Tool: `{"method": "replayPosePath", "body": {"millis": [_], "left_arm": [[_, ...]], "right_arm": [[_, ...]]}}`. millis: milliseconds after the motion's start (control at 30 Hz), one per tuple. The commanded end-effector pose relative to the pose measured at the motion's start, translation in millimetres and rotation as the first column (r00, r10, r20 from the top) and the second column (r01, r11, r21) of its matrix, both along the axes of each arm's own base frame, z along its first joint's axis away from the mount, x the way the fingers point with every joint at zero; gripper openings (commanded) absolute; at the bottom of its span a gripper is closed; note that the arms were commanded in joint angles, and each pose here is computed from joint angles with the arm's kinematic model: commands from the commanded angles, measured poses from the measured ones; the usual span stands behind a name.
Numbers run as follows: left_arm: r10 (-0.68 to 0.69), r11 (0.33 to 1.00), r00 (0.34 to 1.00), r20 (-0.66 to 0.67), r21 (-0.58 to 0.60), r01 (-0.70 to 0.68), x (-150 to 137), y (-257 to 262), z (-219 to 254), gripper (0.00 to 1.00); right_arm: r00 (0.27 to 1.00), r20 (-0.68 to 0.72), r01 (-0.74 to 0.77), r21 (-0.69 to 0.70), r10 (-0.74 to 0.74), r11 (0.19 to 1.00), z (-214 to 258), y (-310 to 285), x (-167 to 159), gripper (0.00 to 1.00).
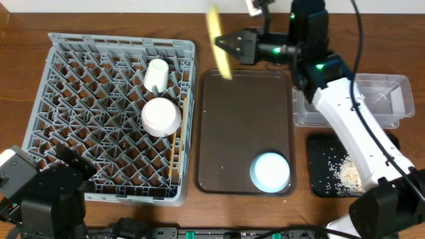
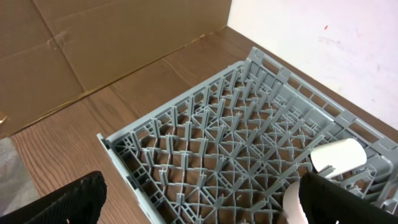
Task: Sort waste into correct bins and load items into the dishwasher
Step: 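Carry the yellow plate left over the rack with the right gripper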
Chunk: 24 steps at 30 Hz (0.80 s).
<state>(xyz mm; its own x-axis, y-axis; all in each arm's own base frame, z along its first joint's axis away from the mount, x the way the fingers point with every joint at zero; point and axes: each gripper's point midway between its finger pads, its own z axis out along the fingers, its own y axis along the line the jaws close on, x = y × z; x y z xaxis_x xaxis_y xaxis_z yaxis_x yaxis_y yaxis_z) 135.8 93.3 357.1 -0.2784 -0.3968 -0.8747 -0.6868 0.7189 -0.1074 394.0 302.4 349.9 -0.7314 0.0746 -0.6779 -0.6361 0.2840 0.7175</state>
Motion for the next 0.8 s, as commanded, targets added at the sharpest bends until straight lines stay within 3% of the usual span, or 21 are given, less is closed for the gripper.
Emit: {"method": "replayPosePath", "body": {"millis": [0, 133, 267, 533, 767], "left_arm": [[0.008, 1.0, 1.0, 0.005, 0.01, -0.008, -0.7, 1.8, 3.2, 0.99], [0.008, 1.0, 1.0, 0.006, 0.01, -0.008, -0.7, 1.8, 3.3, 0.99], [0.009, 1.0, 1.0, 0.005, 0.011, -0.009, -0.7, 1.9, 3.3, 0.99], [0.008, 1.0, 1.0, 0.006, 0.01, -0.008, -0.7, 1.8, 3.3, 0.99], [0.008, 1.0, 1.0, 0.006, 0.01, -0.008, -0.7, 1.8, 3.3, 0.99]], "right_arm": [[0.996, -0.003, -0.083, 0.037, 0.084, 0.996, 11.0, 36.0, -27.4, 0.01], [0.995, 0.09, -0.057, 0.063, 0.052, 0.996, 21.4, 81.0, -39.6, 0.01], [0.988, 0.13, -0.104, 0.184, 0.081, 0.977, 37.2, 125.5, -57.1, 0.01], [0.986, 0.045, -0.167, 0.415, 0.163, 0.895, 1.4, 185.3, -56.9, 0.01], [0.988, -0.109, -0.024, 0.591, 0.109, 0.806, -55.3, 191.7, -20.0, 0.01]]}}
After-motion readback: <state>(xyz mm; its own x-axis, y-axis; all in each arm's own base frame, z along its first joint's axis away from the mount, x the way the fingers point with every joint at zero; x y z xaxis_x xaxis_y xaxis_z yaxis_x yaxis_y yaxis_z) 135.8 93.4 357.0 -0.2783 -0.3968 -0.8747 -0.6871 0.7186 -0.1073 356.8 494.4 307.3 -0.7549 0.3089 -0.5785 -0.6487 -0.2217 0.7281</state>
